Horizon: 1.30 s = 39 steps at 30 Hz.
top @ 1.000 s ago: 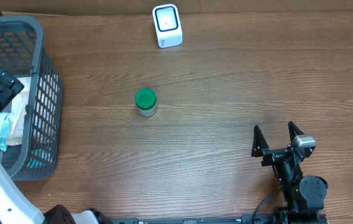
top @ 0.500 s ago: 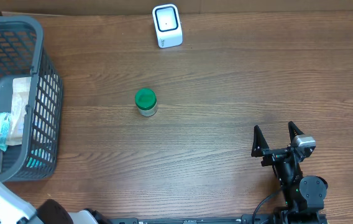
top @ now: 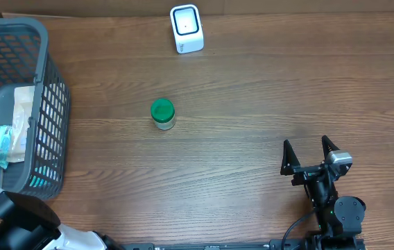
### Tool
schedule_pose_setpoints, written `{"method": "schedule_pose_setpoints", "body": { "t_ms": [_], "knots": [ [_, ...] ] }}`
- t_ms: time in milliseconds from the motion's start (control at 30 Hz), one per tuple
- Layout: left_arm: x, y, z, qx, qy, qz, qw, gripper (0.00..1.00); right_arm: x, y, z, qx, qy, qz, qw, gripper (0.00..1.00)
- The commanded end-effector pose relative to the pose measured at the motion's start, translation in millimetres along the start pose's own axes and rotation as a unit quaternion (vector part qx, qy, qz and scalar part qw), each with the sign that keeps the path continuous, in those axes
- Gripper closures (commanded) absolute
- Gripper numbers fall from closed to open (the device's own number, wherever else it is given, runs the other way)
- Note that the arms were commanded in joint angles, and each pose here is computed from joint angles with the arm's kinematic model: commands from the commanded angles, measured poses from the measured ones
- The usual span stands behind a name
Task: Scan the item barcode
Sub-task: 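Lower the left gripper into the basket toward the kraft paper pouch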
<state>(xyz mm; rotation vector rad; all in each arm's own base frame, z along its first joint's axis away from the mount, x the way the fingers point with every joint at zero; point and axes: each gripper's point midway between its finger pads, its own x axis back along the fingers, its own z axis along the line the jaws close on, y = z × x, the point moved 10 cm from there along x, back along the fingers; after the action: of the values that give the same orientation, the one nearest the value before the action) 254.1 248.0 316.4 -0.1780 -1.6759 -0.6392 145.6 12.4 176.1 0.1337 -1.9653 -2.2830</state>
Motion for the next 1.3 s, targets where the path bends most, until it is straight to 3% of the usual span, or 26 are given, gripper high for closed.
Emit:
{"method": "schedule_pose_setpoints", "body": {
  "t_ms": [0, 100, 200, 333, 433, 467, 633, 1033, 1267],
  "knots": [
    [-29, -5, 6, -0.073, -0.003, 0.017, 0.997, 0.32, 0, -2, -2, 0.000, -0.009, -0.002, 1.000, 0.00],
    [-53, -8, 4, -0.089, -0.020, 0.013, 0.996, 0.33, 0, -2, -2, 0.000, -0.009, -0.002, 1.000, 0.00],
    [-72, -7, -1, -0.090, -0.052, -0.007, 0.995, 0.45, 0, -2, -2, 0.000, -0.009, -0.002, 1.000, 0.00],
    [-92, 0, -4, -0.093, -0.061, -0.054, 0.992, 0.39, 0, -2, -2, 0.000, -0.009, -0.002, 1.000, 0.00],
    [-107, 3, -5, -0.111, -0.069, -0.088, 0.987, 0.20, 0, -2, -2, 0.000, -0.009, -0.002, 1.000, 0.00],
    [-110, 3, -6, -0.114, -0.073, -0.093, 0.986, 0.19, 0, -2, -2, 0.000, -0.009, -0.002, 1.000, 0.00],
    [-127, 2, -19, -0.228, -0.155, -0.110, 0.955, 0.18, 0, -2, -2, 0.000, -0.009, -0.002, 1.000, 0.00],
    [-177, -5, -32, -0.321, -0.165, -0.077, 0.929, 0.21, 0, -2, -2, 0.000, -0.009, -0.002, 1.000, 0.00],
    [-212, -14, -35, -0.326, -0.164, -0.041, 0.930, 0.21, 0, -2, -2, 0.000, -0.009, -0.002, 1.000, 0.00]
  ]
}}
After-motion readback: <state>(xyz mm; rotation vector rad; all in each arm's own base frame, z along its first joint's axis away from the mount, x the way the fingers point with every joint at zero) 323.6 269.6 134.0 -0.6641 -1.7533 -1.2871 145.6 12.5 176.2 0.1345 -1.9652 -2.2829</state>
